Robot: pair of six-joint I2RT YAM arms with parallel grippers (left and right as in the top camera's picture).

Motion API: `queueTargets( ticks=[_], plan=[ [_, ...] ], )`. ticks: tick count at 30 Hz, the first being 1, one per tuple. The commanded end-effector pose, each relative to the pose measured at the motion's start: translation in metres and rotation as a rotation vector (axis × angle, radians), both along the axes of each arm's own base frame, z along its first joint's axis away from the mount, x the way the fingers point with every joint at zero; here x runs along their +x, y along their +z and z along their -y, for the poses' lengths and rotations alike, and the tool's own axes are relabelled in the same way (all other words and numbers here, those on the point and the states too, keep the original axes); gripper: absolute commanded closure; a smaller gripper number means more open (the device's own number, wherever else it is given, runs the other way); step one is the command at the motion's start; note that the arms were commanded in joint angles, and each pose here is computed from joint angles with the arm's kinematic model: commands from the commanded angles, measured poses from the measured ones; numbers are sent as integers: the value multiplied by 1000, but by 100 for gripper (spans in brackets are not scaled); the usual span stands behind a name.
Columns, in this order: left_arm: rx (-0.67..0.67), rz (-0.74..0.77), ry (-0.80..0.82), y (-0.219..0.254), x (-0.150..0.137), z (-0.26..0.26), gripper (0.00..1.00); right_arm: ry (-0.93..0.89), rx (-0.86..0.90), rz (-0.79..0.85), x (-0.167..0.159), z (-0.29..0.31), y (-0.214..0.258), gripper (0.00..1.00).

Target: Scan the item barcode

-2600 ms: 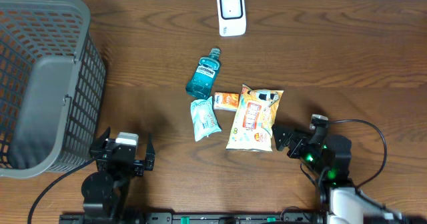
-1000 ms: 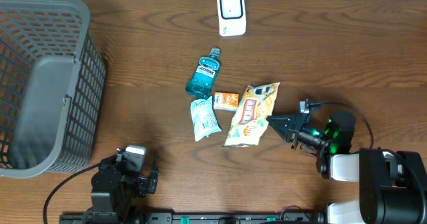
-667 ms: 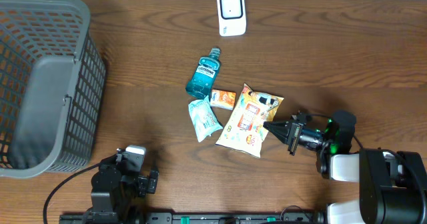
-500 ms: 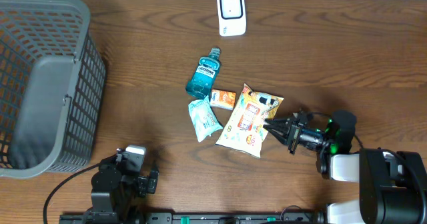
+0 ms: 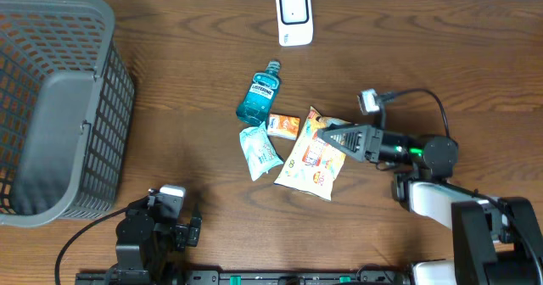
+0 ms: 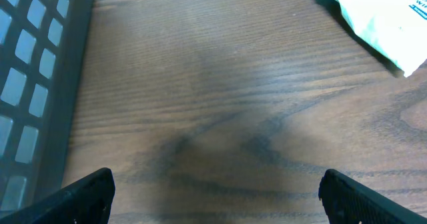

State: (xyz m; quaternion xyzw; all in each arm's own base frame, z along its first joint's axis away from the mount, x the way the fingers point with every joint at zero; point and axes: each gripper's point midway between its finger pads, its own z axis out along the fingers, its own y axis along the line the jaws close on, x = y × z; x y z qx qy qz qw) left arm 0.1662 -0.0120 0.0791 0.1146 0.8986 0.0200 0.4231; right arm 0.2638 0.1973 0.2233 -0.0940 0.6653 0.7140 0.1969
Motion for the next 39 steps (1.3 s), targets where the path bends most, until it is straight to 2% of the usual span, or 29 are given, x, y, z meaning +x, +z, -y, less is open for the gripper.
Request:
queueTargets(
  ticks=[1,4,8,14,16,19,21,25,27,28,31,34,39],
  plan=[
    [-8,-45,-1,-9,-7,1,2,88,8,193,-13,-16,41,1],
    [-8,-45,-1,-9,-7,1,2,89,15,299,-8,-19,66,1],
    [-8,-45,-1,-9,-7,1,2,84,35,347,-1,-20,102,1],
    [-8,-45,-1,-9,-7,1,2,40,112,432,-3,-16,184,1],
    [-9,-45,-1,-9,-7,1,2,12,108,512,-2,-16,208,1],
    [-8,-45,-1,-9,-7,1,2,-83,72,600,14,-15,230,1],
    [-8,-45,-1,-9,-7,1,2,-222,5,608,42,-12,232,1],
    [-8,-45,-1,-9,-7,1,2,-606,-298,409,112,16,184,1],
    [-8,-45,-1,-9,-7,1,2,-764,-487,223,129,38,142,1],
    [-8,-45,-1,-9,-7,1,2,-795,-570,145,127,43,121,1],
    [-8,-45,-1,-9,-7,1,2,-794,-749,8,111,43,73,1],
    [-8,-45,-1,-9,-7,1,2,-743,-897,-51,93,31,37,1],
    [-8,-45,-1,-9,-7,1,2,-463,-1089,62,64,-20,-15,1]
  ],
)
